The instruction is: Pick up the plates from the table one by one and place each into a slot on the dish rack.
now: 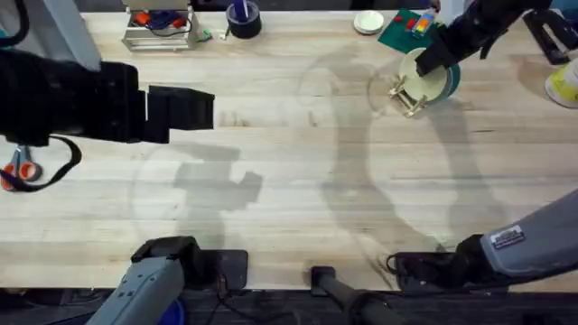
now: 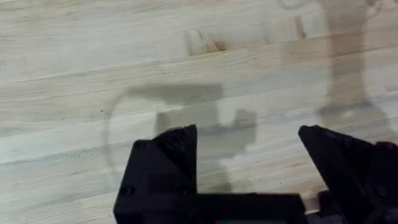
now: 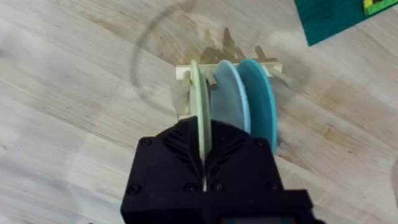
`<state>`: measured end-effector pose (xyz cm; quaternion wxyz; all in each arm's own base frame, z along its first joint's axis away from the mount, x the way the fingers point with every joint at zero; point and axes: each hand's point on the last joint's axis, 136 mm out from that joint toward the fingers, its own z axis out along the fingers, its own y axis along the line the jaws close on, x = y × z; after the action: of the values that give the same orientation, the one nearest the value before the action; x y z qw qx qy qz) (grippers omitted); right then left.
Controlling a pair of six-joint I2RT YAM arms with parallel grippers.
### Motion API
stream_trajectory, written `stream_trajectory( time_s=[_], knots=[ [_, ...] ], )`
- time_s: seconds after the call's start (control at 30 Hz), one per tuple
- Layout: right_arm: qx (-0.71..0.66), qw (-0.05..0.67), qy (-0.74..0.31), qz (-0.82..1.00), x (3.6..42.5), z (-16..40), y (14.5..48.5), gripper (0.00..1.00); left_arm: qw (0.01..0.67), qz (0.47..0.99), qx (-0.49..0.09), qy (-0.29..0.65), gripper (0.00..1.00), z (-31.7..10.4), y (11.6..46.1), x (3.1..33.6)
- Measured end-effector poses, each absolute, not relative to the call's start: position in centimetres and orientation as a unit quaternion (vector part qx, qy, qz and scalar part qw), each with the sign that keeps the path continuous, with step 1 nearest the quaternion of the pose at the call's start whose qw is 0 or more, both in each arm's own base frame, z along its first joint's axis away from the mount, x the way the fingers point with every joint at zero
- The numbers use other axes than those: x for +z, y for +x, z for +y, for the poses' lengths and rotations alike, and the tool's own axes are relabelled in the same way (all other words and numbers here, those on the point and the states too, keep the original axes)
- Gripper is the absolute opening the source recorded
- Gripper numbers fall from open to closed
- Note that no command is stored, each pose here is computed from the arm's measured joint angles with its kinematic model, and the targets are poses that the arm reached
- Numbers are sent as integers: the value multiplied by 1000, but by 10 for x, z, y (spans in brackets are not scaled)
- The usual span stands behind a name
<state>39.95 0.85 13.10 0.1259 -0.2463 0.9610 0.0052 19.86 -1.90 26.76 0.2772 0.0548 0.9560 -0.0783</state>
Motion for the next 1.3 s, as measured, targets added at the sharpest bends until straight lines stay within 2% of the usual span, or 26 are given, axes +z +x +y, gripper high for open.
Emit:
stream_trajectory(
  time_s=[0.03, 0.17, 0.27, 0.93, 1.07, 1.3],
  knots=[
    [5, 126, -246, 961, 131, 8, 399, 40, 277, 956, -78, 55, 995, -19, 199, 268],
    [11, 113, -246, 963, 125, 9, 396, 194, 277, 956, -78, 55, 995, -19, 199, 268],
    [13, 105, -246, 964, 119, 9, 396, 236, 277, 956, -78, 55, 995, -19, 199, 268],
    [17, 87, -245, 965, 119, 9, 388, 234, 277, 956, -78, 55, 995, -19, 199, 268],
    [18, 86, -245, 966, 140, 9, 387, 232, 277, 956, -78, 55, 995, -19, 199, 268],
    [-5, 104, -244, 964, 199, 3, 386, 213, 277, 956, -78, 55, 995, -19, 199, 268]
  ],
)
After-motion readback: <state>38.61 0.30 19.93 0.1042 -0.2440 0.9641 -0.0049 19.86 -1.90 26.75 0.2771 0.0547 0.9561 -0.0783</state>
